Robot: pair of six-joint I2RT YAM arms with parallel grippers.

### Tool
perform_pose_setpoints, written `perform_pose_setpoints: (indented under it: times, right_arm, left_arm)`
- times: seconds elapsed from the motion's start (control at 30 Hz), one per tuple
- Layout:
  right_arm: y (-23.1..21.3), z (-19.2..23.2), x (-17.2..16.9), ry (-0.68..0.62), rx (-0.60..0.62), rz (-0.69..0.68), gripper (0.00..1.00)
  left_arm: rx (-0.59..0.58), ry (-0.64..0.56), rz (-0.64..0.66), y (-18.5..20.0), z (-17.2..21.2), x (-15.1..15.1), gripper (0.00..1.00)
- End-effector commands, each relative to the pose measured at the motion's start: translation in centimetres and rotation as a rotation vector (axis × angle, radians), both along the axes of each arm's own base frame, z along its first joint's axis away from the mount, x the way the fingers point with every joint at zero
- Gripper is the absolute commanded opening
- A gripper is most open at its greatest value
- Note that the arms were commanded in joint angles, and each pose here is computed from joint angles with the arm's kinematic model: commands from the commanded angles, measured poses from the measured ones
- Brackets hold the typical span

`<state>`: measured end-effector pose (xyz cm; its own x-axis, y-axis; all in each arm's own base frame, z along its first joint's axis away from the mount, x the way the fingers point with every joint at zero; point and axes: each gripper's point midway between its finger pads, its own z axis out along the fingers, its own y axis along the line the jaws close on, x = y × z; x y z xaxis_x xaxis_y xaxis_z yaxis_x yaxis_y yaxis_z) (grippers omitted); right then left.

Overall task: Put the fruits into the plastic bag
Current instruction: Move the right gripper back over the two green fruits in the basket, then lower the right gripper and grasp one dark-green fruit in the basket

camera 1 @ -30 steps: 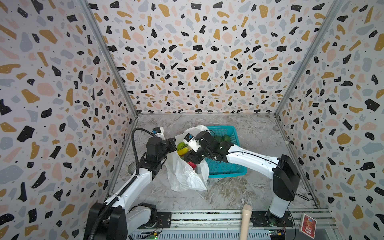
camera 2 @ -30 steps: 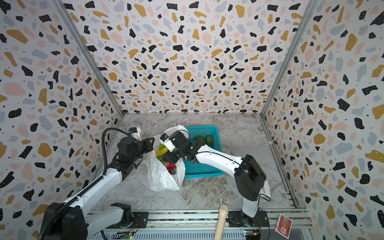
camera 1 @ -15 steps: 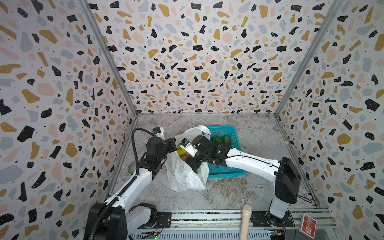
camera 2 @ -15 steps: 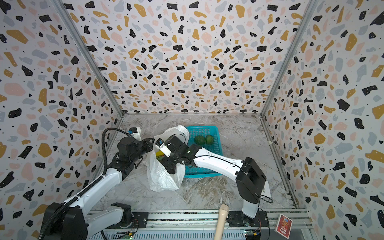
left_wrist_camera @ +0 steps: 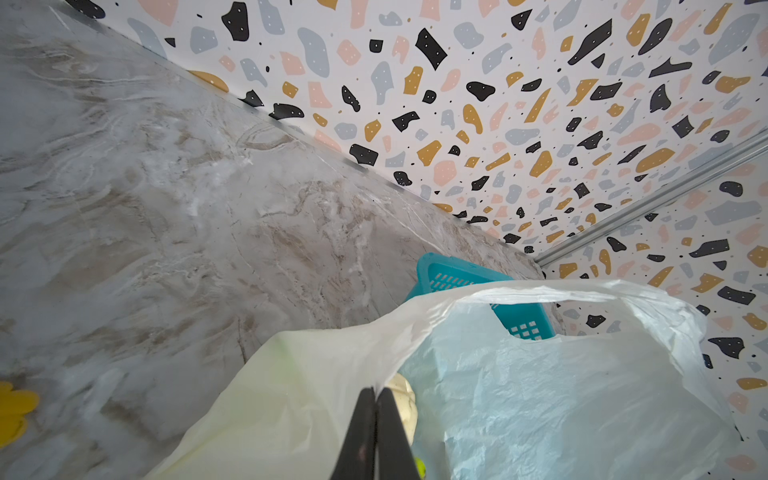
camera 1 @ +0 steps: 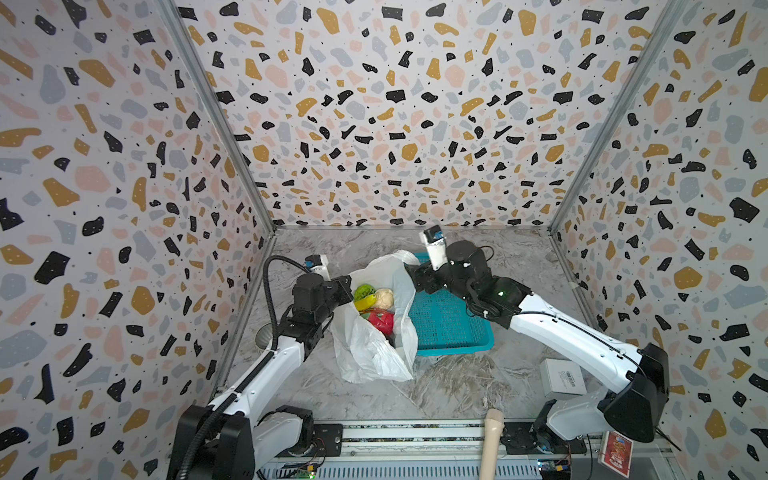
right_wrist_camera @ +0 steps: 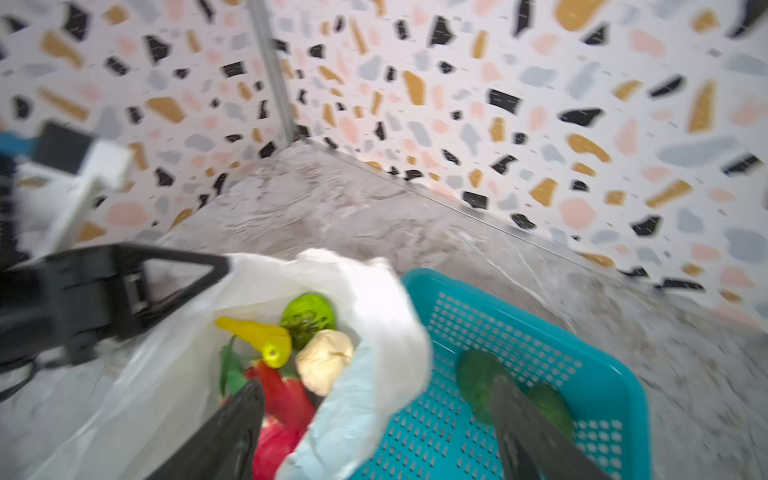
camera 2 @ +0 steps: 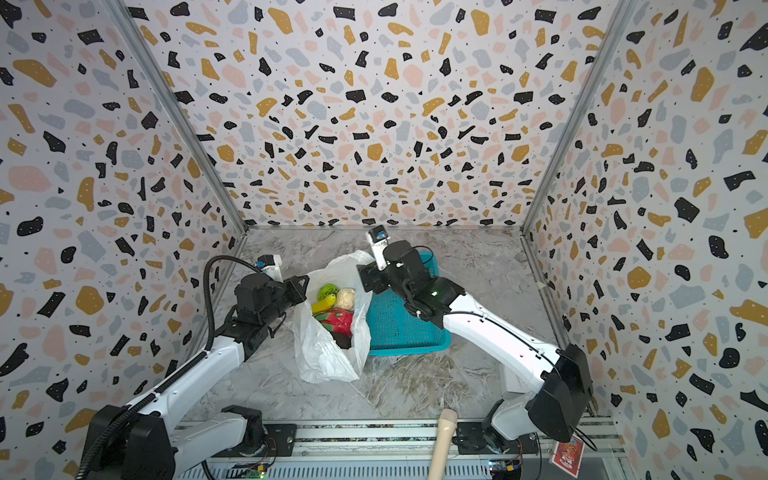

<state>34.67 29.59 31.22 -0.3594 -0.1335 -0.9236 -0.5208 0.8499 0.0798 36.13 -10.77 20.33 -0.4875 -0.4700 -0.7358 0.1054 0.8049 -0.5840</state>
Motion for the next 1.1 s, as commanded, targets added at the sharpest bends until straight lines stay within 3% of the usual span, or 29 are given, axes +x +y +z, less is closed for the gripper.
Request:
perform_pose_setpoints:
  times: [0.0, 0.2, 0.5, 0.8, 1.07]
  right_arm:
    - [-3.6, -1.0, 2.6, 0.112, 0.161, -0.137, 0.84]
    - [-4.9, -8.6, 7.0, 0.319, 0.114, -0.183, 0.84]
    - [-3.1, -16.5, 11.1, 0.465, -0.02, -0.134, 0.81]
    - [-3.2, -22.7, 11.6, 0.57, -0.164, -0.126, 0.8]
    - [-2.7, -25.6, 9.6, 0.65, -0.188, -0.091, 0.78]
  left_arm:
    - [-0.002, -0.043, -0.005, -0.2, 0.8, 0.1, 0.0]
    - [-0.002, -0.047, -0.007, -0.2, 1.0, 0.1, 0.0]
    - [-0.005, -0.043, -0.009, -0.3, 0.9, 0.1, 0.0]
    - [0.001, -0.039, -0.015, -0.4, 0.8, 0.1, 0.0]
    - [0.001, -0.036, -0.016, -0.4, 0.7, 0.2, 0.0]
